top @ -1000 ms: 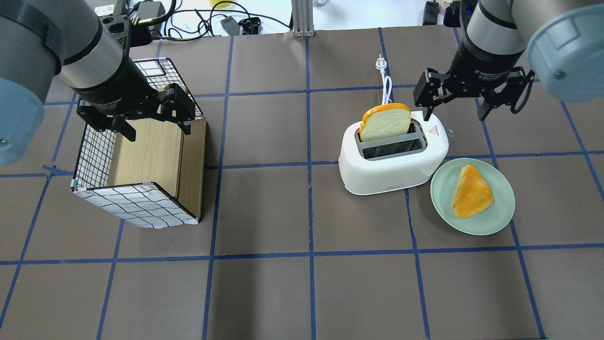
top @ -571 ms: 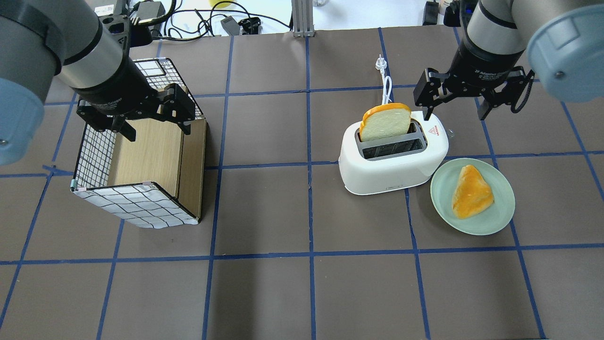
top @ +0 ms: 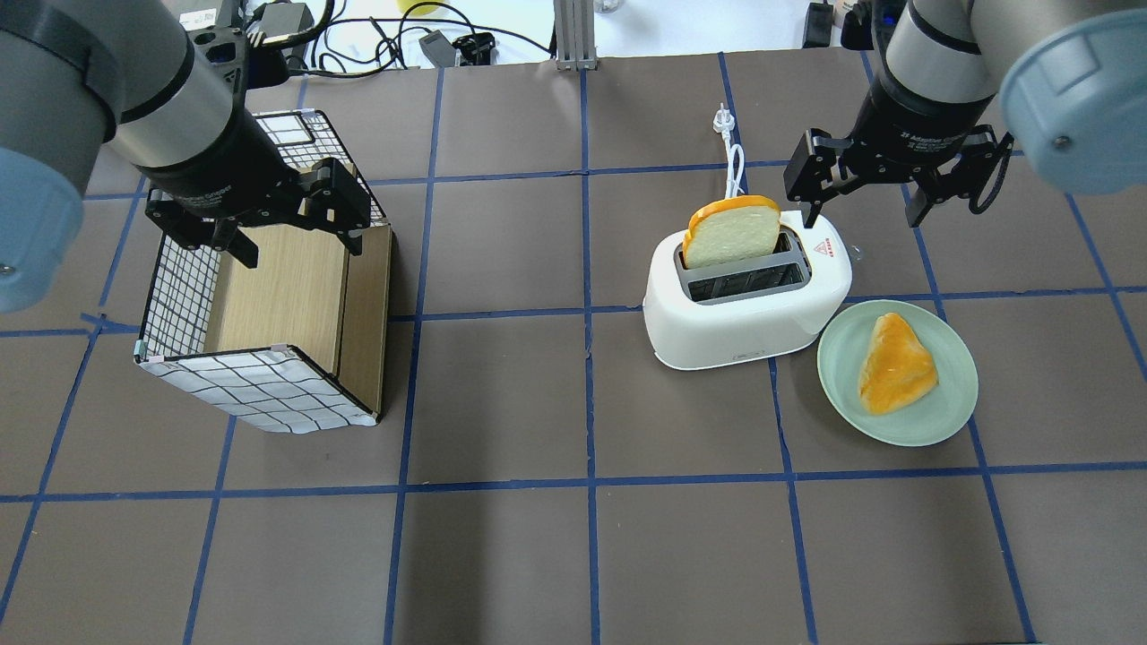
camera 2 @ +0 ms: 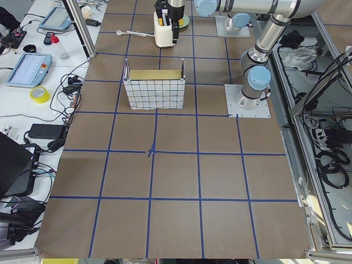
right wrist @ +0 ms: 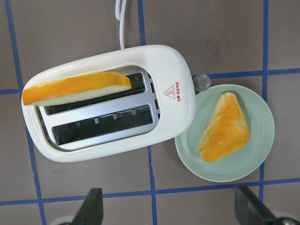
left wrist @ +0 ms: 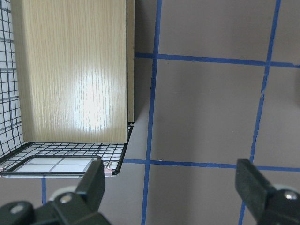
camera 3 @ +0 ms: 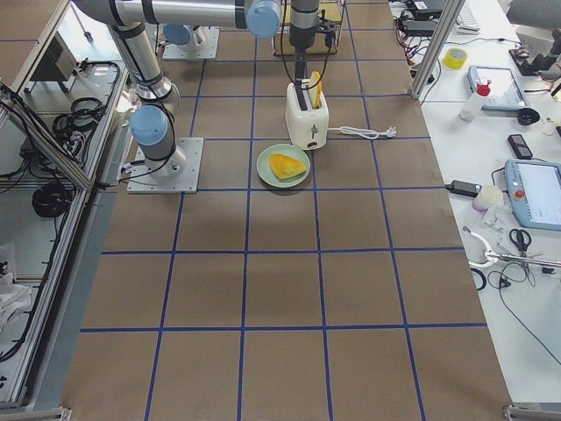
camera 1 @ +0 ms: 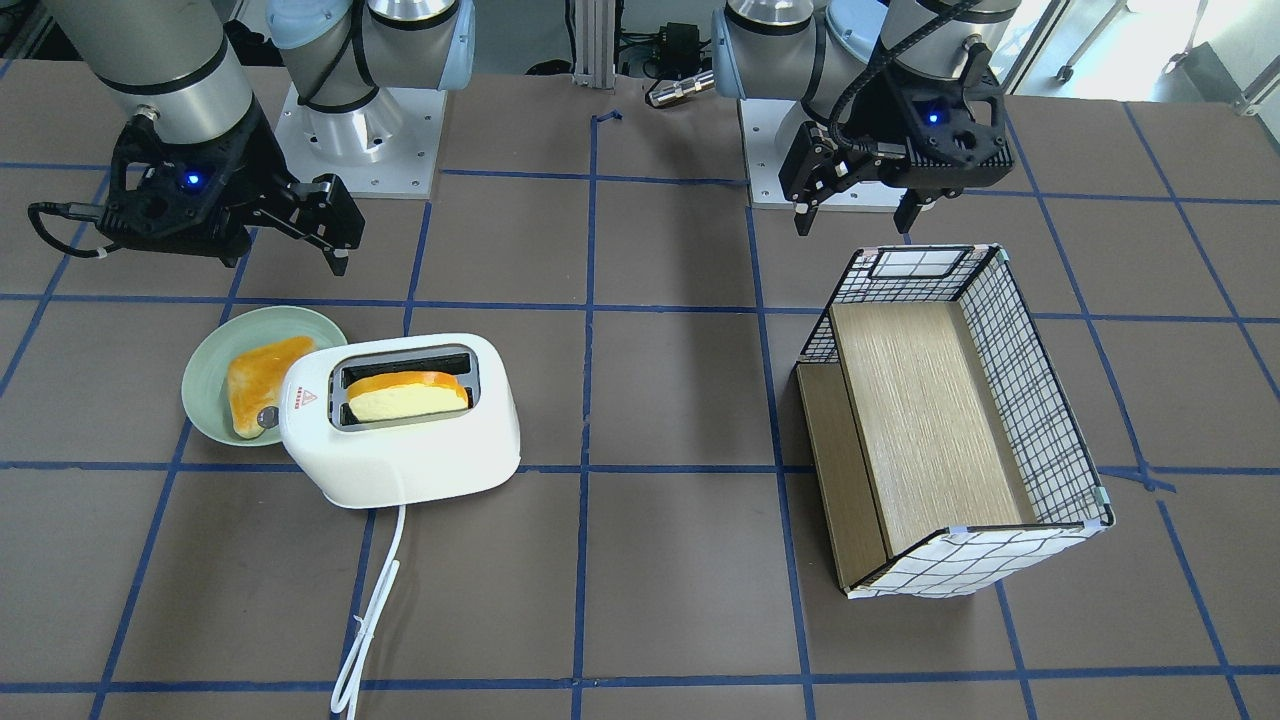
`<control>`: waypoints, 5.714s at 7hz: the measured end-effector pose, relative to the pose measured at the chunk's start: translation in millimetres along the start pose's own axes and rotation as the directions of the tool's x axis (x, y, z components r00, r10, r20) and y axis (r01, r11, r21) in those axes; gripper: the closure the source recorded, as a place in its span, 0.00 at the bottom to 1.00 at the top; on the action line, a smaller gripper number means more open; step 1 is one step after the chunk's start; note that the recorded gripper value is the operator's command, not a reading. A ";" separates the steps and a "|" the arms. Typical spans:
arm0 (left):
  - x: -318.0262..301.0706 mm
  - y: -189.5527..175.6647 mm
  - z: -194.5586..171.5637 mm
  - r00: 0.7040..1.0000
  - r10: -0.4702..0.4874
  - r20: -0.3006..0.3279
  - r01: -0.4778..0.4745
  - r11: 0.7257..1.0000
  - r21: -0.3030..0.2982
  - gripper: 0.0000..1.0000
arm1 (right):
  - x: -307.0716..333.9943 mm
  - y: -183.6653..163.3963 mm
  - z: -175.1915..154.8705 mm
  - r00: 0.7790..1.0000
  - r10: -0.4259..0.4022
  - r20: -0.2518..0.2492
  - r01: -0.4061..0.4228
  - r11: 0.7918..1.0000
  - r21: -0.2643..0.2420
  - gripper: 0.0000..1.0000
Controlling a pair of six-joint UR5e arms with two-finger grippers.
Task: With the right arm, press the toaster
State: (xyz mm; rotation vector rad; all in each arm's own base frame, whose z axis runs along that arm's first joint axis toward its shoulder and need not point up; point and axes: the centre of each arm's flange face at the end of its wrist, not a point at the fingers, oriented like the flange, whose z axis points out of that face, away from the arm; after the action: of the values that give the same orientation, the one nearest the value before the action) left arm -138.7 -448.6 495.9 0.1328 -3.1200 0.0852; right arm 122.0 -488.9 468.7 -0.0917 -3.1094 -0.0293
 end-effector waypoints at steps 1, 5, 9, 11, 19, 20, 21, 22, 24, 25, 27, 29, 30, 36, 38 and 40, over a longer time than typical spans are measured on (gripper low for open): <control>0.0 0.0 0.1 1.000 0.000 0.000 0.000 1.000 0.000 0.00 | 0.7 -0.3 0.6 1.000 0.001 0.000 -0.001 1.000 -0.001 0.00; 0.0 0.0 -0.2 1.000 0.000 0.000 0.000 1.000 0.000 0.00 | -1.8 -0.6 -8.3 1.000 -0.004 0.014 0.004 1.000 0.015 0.00; 0.0 0.1 0.5 1.000 0.000 0.000 0.000 1.000 -0.001 0.00 | -0.1 -2.6 -7.6 1.000 0.008 0.014 -0.009 1.000 0.015 0.00; 0.0 0.1 0.4 1.000 0.000 0.000 0.000 1.000 -0.001 0.00 | 3.1 -4.7 -6.4 1.000 0.018 0.014 -0.018 1.000 0.017 0.01; -0.1 0.0 0.1 1.000 0.000 0.001 0.000 1.000 0.000 0.00 | 121.1 -54.4 54.0 0.971 -0.095 0.218 0.096 0.995 0.004 1.00; -0.1 0.0 0.0 1.000 0.000 0.001 0.000 1.000 0.000 0.00 | 122.1 -58.7 71.0 0.966 -0.105 0.235 0.105 0.994 0.012 1.00; 0.0 0.0 0.0 1.000 0.000 0.000 0.000 1.000 0.000 0.00 | 126.1 -61.9 89.5 0.962 -0.113 0.248 0.110 0.994 0.023 1.00; 0.0 0.0 0.2 1.000 0.000 0.000 0.000 1.000 0.000 0.00 | 129.3 -63.5 107.7 0.955 -0.122 0.270 0.116 0.993 0.037 1.00; 0.0 0.1 0.5 1.000 0.000 0.000 0.000 1.000 -0.001 0.00 | 130.1 -68.4 138.7 0.946 -0.128 0.297 0.117 0.992 0.056 1.00; -0.1 0.1 0.5 1.000 0.000 0.001 0.000 1.000 -0.001 0.00 | 130.2 -70.5 149.5 0.945 -0.129 0.300 0.117 0.991 0.058 1.00; 0.0 0.1 0.6 1.000 0.000 0.000 0.000 1.000 -0.001 0.00 | 128.5 -73.0 159.8 0.938 -0.128 0.323 0.115 0.992 0.059 1.00; -0.1 0.1 0.4 1.000 0.000 0.001 0.000 1.000 -0.001 0.00 | 127.2 -76.9 166.3 0.931 -0.128 0.343 0.113 0.992 0.064 1.00; -0.1 0.0 0.1 1.000 0.000 0.001 0.000 1.000 0.000 0.00 | 127.3 -78.6 169.8 0.930 -0.128 0.345 0.113 0.992 0.064 1.00; -0.1 0.1 0.2 1.000 0.000 0.001 0.000 1.000 0.000 0.00 | 126.4 -78.8 194.0 0.929 -0.130 0.346 0.114 0.991 0.065 1.00; -0.1 0.0 0.0 1.000 0.000 0.001 0.000 1.000 0.000 0.00 | 126.4 -79.5 199.2 0.929 -0.129 0.347 0.114 0.991 0.064 1.00; 0.0 0.0 0.1 1.000 0.000 0.000 0.000 1.000 0.000 0.00 | 126.2 -79.3 201.6 0.929 -0.129 0.346 0.114 0.991 0.065 1.00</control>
State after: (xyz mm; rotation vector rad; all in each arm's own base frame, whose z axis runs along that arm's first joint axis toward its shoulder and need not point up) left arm -138.7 -448.6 495.8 0.1328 -3.1202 0.0849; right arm -14.8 -556.7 269.7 0.1111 -3.4659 0.0597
